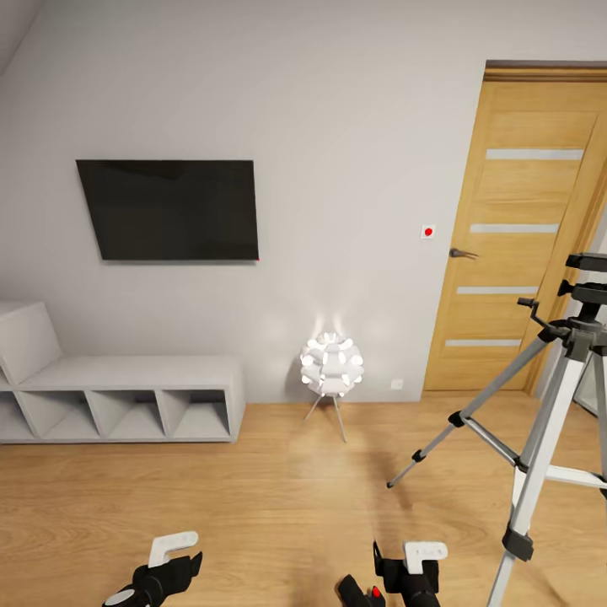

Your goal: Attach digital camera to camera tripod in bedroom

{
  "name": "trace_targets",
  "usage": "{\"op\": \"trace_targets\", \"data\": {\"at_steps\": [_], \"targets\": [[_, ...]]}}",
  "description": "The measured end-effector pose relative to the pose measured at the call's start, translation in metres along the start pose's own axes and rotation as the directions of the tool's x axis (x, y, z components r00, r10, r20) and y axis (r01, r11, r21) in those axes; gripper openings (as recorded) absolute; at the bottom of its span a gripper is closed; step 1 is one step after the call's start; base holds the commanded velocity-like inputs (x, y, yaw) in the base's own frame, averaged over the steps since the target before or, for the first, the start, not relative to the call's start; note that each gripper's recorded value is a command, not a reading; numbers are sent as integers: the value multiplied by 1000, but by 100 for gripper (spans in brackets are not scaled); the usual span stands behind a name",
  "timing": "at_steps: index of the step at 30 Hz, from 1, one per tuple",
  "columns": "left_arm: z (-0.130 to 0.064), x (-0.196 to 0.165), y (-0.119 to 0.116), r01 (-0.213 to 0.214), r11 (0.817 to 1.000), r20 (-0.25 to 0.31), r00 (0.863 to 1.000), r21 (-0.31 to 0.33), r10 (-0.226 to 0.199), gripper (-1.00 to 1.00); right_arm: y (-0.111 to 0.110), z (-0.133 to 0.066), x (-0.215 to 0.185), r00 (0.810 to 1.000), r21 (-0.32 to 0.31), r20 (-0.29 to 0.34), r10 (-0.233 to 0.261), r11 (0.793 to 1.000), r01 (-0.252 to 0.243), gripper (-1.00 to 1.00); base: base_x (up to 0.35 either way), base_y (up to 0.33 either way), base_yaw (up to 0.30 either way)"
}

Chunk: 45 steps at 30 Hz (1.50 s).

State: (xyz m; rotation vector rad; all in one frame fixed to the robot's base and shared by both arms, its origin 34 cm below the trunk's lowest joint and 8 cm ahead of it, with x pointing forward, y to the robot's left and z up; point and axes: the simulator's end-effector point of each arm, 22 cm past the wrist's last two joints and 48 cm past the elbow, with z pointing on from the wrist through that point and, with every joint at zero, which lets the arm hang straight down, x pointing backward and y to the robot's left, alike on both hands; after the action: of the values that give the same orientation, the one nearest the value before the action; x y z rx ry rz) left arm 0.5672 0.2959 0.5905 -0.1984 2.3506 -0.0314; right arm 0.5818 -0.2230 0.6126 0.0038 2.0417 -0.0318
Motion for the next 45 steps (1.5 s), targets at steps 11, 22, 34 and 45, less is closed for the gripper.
{"op": "trace_targets", "data": {"at_steps": [11, 22, 34, 45], "targets": [[13, 18, -25, -43, 998, -1, 999, 45, 43, 100, -4, 7, 25, 1000, 10, -14, 5, 1000, -5, 100, 0, 0, 0], [26, 29, -18, -56, 998, 15, 998, 42, 55, 100, -15, 14, 46, 1000, 21, -16, -7, 1000, 7, 100, 0, 0, 0], [11, -55, -28, -56, 997, 185, 982, 45, 47, 100, -19, 27, 33, 999, 35, 54, -9, 999, 7, 100, 0, 0, 0], [18, -7, -33, -45, 997, -30, 998, 62, 47, 100, -36, 38, -21, 999, 97, 47, 5, 995, -9, 100, 0, 0, 0]]}}
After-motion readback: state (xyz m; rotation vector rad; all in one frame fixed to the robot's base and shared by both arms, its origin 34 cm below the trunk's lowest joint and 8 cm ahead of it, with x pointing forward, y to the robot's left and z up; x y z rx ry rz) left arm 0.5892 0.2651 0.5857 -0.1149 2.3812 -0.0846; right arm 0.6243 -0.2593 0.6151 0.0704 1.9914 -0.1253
